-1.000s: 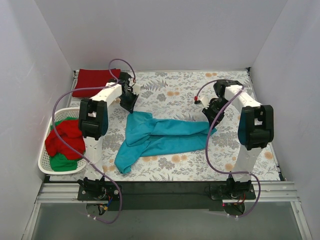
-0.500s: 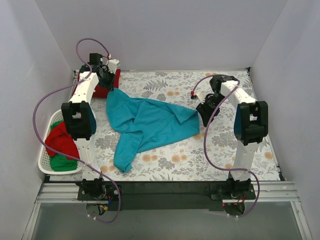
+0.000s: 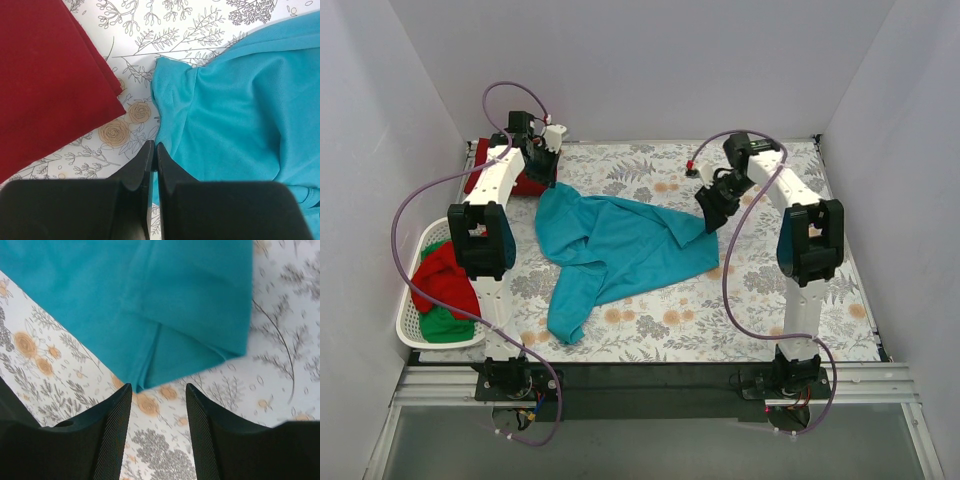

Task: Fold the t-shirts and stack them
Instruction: Flatten the tshirt out

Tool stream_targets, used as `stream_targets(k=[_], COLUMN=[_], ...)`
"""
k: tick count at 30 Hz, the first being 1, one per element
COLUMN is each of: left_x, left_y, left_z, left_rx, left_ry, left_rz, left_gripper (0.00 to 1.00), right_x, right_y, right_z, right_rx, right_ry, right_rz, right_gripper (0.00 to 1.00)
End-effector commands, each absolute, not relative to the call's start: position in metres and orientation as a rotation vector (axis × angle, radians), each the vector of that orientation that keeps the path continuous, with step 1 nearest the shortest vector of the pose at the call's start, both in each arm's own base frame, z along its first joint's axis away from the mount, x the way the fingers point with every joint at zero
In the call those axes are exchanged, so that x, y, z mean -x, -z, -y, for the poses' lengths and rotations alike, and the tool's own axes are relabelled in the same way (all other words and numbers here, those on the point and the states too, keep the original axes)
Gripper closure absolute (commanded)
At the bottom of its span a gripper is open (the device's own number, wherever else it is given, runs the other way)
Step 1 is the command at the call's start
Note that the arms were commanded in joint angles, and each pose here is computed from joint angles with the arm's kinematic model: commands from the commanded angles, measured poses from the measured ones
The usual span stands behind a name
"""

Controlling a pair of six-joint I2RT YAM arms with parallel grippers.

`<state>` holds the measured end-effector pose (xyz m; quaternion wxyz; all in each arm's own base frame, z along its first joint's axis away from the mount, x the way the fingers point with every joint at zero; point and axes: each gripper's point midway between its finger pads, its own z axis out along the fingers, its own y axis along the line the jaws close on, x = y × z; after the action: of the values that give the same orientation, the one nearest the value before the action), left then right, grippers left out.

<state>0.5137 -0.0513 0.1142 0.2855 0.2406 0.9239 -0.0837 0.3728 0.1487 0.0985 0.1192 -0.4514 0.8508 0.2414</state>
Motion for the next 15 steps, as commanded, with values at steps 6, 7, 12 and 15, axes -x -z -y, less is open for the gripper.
stream_targets(k=[6, 7, 12, 15], left_x=[-0.511, -0.511, -0.512, -0.512], left_y=[-0.128, -0.130, -0.129, -0.128], left_z=[0.053, 0.052, 0.053, 0.054], left_rx=[-0.635, -0.632, -0.634, -0.634], left_ry=[0.240, 0.234, 0.236, 0.236], left_rz=[-2.455, -2.455, -2.457, -2.461], left_gripper=[1.00, 1.00, 1.00, 1.00], right_x=[-0.384, -0.385, -0.383, -0.385], right_y=[-0.088, -0.085, -0.066, -0.058], right_z=[-0.210, -0.212, -0.220, -0.220], right_rx=[1.366, 1.373, 1.425, 1.425], right_ry=[-0.595, -0.577, -0.504, -0.468], right_rz=[-2.457, -2.458, -2.479, -2.493], right_gripper=[0.44, 0.44, 0.44, 0.44])
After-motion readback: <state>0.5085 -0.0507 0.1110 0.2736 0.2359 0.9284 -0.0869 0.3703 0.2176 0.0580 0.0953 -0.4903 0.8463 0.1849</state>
